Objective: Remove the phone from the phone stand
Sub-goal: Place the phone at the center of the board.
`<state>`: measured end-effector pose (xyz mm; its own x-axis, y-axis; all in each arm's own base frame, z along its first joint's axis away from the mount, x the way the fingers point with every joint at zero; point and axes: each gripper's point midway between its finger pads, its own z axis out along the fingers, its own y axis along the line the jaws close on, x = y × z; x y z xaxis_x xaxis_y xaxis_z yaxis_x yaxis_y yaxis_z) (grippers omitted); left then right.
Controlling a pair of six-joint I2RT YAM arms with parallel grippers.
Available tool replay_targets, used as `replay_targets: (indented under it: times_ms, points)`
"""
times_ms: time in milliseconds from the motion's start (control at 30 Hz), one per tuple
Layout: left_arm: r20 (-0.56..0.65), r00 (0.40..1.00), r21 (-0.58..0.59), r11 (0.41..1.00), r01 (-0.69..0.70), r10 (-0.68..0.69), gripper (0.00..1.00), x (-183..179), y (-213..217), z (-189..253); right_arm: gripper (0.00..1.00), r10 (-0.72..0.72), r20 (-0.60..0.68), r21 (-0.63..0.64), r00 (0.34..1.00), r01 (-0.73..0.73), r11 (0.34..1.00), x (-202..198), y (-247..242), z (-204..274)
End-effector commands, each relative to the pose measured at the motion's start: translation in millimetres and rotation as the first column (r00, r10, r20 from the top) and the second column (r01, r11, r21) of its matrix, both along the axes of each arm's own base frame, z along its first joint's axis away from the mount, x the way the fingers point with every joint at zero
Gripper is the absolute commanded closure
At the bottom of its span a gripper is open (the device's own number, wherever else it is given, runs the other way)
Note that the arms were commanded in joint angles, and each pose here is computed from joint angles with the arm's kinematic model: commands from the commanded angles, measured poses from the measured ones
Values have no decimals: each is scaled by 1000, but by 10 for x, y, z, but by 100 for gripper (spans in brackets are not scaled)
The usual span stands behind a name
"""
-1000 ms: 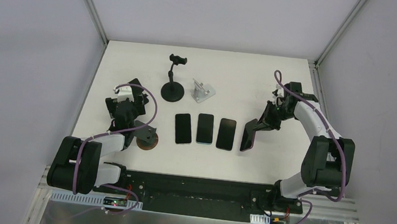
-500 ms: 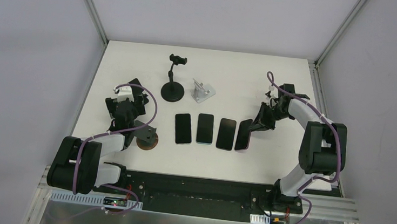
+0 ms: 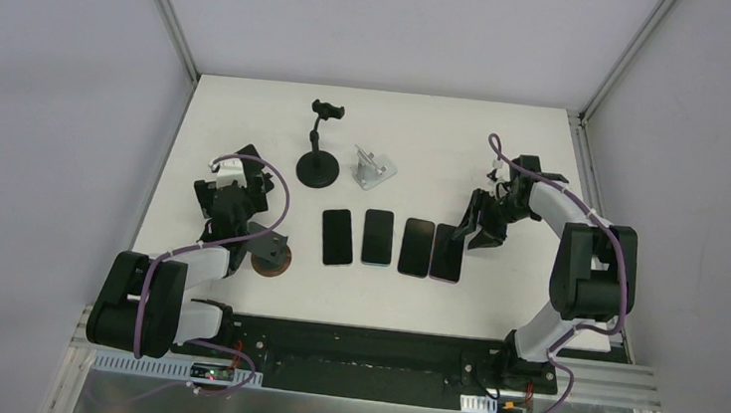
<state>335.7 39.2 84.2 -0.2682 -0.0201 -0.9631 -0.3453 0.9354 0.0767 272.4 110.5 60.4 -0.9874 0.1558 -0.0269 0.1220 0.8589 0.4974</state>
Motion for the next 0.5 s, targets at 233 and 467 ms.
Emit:
replay_targets:
  times_ms: [233,467]
  points:
    - [51,999,-17,1000,-6,6,1,43,14,100,46,22,75,-42,997,-19,999,112,-55,351]
    - [51,999,-17,1000,-6,6,1,43,14,99,45,-75,372,-89,925,116,989,554,-164,1198]
